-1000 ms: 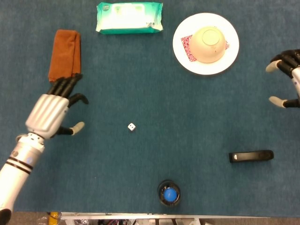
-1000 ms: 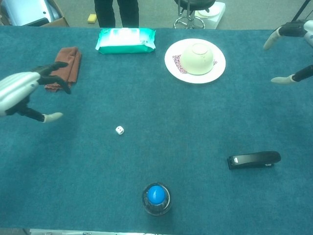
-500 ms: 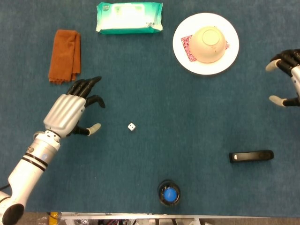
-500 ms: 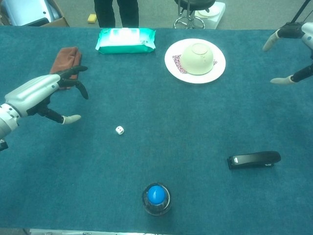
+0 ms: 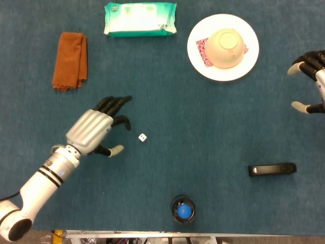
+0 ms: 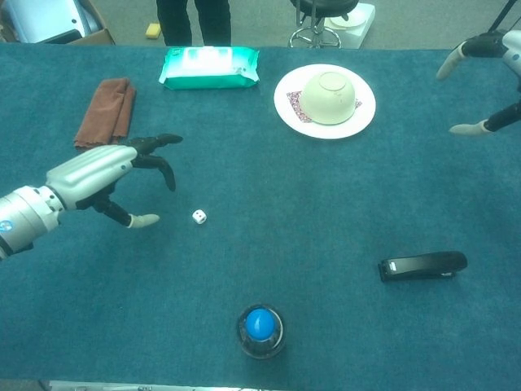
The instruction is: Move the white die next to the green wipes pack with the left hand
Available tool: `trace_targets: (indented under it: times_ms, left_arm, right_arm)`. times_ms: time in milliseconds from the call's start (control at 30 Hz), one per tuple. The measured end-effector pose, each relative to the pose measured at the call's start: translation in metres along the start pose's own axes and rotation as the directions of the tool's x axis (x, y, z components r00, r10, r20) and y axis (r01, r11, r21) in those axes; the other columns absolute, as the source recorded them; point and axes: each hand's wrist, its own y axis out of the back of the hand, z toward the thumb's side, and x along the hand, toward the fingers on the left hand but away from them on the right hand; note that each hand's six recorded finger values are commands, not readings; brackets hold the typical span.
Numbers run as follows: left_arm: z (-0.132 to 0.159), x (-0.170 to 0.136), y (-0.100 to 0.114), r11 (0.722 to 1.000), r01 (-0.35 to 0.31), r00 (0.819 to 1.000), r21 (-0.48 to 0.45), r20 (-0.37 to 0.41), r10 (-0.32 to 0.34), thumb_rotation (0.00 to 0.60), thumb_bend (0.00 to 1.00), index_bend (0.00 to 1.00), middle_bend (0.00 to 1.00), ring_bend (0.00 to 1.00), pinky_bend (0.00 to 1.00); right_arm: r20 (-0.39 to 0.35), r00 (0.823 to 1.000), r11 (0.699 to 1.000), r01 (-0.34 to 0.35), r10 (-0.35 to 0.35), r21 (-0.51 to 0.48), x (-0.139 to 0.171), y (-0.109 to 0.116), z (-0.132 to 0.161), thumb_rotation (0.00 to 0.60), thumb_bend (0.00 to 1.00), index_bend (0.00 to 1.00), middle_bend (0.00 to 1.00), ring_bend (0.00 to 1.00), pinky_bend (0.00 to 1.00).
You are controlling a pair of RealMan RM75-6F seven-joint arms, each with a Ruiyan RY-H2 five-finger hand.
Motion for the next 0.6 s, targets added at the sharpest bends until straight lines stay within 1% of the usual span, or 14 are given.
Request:
trace_targets:
  times_ms: [133, 233, 600]
  left_arm:
    - [0.005, 0.008, -0.007, 1.000, 0.000, 0.999, 0.013, 0.054, 0.000, 0.600, 0.24, 0.40, 0.00, 0.00, 0.00]
    - [0.006, 0.014, -0.010, 1.000, -0.001, 0.997, 0.019, 0.074, -0.001, 0.600, 0.24, 0.39, 0.00, 0.00, 0.00]
    - [0.001, 0.033, -0.019, 0.999, 0.019, 0.995, 0.048, 0.100, -0.024, 0.600, 0.24, 0.38, 0.00, 0.00, 0.00]
  right_arm:
    - [0.003, 1.000, 1.000, 0.004, -0.004, 0.001, -0.001, 0.002, -0.001, 0.600, 0.00, 0.38, 0.32, 0.21, 0.19]
    - [0.008, 1.000, 1.000, 0.004, -0.004, 0.001, -0.002, 0.002, -0.002, 0.600, 0.00, 0.38, 0.32, 0.21, 0.19]
    - [0.018, 1.000, 1.000, 0.011, -0.011, 0.006, -0.002, 0.004, -0.005, 0.600, 0.00, 0.38, 0.32, 0.21, 0.19]
